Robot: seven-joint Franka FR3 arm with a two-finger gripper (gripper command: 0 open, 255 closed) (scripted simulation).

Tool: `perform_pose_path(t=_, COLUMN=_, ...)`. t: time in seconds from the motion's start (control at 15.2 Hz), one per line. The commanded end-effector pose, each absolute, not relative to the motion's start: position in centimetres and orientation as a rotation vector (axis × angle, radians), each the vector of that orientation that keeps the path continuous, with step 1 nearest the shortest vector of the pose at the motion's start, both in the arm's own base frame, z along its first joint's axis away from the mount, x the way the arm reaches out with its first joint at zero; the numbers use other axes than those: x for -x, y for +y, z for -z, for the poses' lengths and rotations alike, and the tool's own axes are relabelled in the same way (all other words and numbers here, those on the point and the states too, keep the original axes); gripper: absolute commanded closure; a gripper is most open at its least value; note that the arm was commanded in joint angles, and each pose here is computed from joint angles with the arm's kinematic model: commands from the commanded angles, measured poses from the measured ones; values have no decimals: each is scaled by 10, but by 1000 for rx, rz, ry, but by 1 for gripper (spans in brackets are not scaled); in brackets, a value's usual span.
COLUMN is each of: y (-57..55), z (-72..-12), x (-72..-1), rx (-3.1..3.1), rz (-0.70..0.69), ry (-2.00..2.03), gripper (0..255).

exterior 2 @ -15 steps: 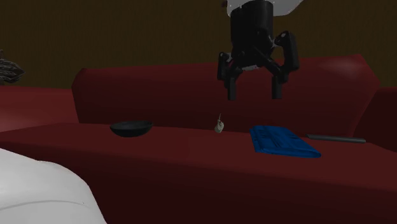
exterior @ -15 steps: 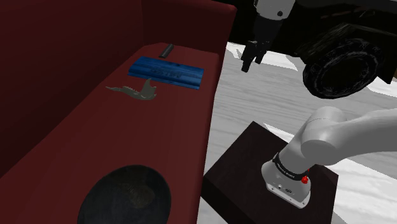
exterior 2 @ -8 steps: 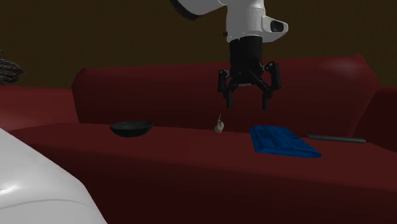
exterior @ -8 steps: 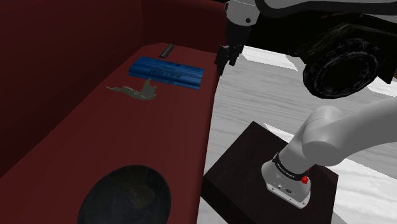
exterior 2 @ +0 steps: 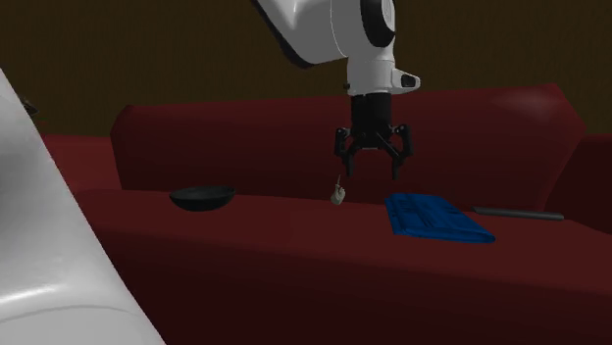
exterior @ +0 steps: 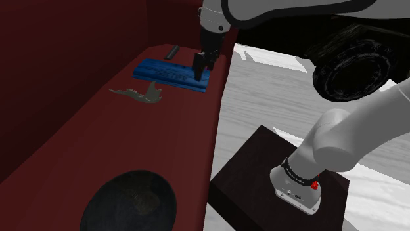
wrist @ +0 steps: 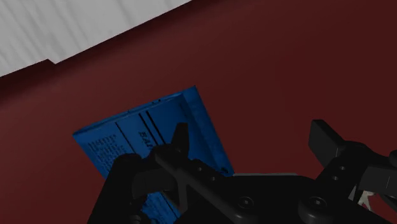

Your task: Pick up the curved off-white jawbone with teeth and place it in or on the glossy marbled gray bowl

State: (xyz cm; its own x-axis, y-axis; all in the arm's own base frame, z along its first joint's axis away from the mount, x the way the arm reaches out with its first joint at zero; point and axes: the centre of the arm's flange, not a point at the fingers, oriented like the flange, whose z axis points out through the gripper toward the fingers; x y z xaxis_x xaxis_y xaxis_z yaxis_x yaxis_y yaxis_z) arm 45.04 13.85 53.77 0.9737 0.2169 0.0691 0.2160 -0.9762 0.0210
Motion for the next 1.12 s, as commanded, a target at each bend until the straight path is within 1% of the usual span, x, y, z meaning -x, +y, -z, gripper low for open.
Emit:
perform_pose_path(t=0.0, y=161, z=-533, x=-465, rx=-3108, rz=-129, ry=396, gripper=0)
perform_pose_path(t=1.06, y=312, z=-491, x=-570, rx=-3070, rz=-251, ry=808, gripper=0)
